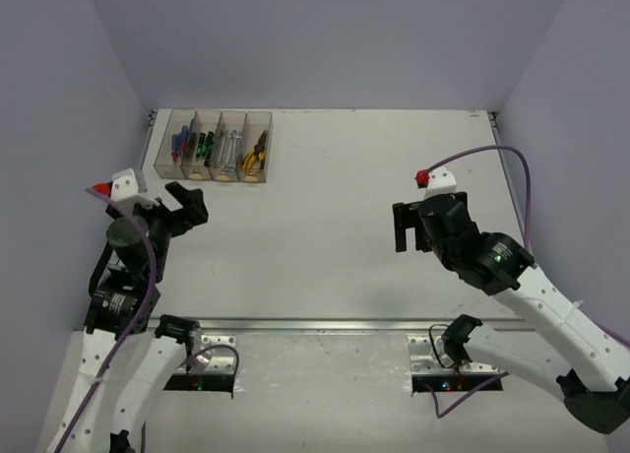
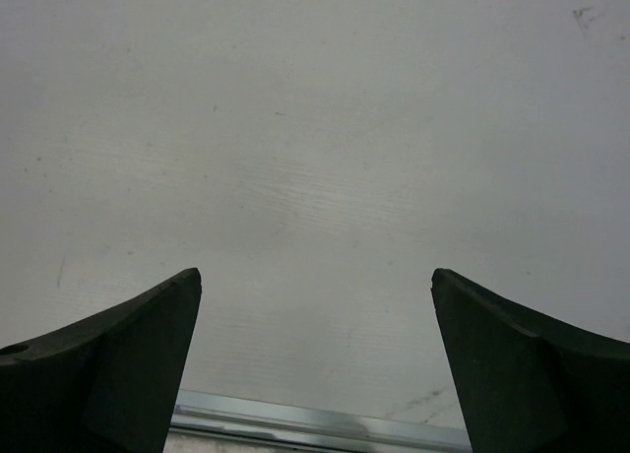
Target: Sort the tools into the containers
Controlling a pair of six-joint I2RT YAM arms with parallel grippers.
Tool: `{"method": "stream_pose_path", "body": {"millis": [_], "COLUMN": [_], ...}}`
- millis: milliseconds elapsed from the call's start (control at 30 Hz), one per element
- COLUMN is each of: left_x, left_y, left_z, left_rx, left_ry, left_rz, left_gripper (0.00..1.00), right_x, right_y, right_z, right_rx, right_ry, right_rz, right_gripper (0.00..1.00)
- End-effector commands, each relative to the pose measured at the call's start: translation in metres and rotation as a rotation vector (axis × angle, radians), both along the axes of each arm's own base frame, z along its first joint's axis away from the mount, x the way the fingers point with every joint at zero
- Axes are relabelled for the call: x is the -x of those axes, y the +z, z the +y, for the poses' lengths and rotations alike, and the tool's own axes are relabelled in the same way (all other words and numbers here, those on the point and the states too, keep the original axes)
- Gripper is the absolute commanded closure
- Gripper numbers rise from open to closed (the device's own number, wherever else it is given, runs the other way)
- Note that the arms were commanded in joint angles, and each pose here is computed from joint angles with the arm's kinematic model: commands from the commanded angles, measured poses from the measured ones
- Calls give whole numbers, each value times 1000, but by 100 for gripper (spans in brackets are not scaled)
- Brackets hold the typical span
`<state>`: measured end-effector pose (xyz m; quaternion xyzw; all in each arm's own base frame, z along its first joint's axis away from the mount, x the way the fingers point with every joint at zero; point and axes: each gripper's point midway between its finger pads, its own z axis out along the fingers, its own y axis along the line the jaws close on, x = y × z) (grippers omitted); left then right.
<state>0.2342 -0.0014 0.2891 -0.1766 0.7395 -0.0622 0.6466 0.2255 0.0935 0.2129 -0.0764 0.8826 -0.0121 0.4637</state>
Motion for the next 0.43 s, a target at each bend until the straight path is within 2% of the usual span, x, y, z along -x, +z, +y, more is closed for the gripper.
{"method": "stream_pose_path", "body": {"millis": [0,400], "left_x": [10,7], "left_y": [-1,-12], "left_z": [-1,-2], "left_rx": [-13,-7], "left_ry": [-22,-27], "left_rz": [-70,-53], "left_gripper": [0,0], "right_x": [0,5], "right_y": [6,5], "right_z": [-20,-25], "right_rx": [42,13], "right_ry": [-78,-92], "right_rz": [-41,-64], "right_gripper": [1,1]}}
